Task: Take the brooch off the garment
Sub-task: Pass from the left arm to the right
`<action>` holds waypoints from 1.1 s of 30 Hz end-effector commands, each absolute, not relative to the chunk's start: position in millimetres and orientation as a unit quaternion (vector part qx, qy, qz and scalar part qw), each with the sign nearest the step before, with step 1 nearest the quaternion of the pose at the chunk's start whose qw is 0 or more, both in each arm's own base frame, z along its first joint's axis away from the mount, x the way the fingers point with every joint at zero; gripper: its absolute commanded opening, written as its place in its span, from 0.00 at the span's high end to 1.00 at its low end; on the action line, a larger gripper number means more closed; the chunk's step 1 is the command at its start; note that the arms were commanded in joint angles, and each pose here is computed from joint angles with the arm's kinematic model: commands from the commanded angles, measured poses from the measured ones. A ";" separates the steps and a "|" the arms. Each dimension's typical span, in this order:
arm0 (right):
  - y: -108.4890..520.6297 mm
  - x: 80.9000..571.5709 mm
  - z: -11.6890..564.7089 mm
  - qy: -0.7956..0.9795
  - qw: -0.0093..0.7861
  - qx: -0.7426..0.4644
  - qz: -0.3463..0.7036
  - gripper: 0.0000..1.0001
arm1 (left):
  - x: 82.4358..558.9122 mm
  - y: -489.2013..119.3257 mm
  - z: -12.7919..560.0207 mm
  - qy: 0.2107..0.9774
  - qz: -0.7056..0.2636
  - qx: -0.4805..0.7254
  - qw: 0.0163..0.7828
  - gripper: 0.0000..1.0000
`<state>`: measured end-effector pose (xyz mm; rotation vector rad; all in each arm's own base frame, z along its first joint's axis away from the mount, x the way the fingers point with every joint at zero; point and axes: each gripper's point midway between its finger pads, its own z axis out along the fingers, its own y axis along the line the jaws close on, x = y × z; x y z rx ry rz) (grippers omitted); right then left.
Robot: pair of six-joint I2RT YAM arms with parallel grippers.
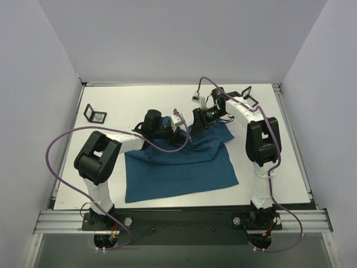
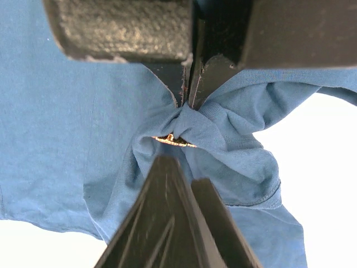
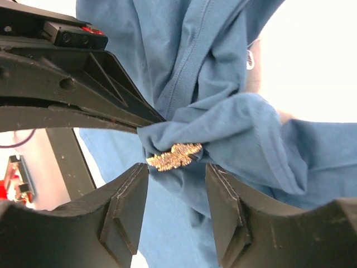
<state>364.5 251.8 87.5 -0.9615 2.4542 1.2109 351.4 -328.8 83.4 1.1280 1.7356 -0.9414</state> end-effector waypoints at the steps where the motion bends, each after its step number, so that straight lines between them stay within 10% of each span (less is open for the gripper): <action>1: 257.6 358.8 106.5 0.822 0.114 -0.323 0.455 0.53 | 356.4 -334.6 95.8 0.676 -0.386 0.455 0.432 1.00; 13: 268.4 352.2 96.2 0.835 0.107 -0.348 0.412 0.52 | 357.1 -334.8 94.8 0.679 -0.386 0.454 0.429 1.00; 33: 250.0 362.9 80.9 0.864 0.112 -0.345 0.349 0.85 | 354.2 -334.8 91.5 0.681 -0.391 0.453 0.422 1.00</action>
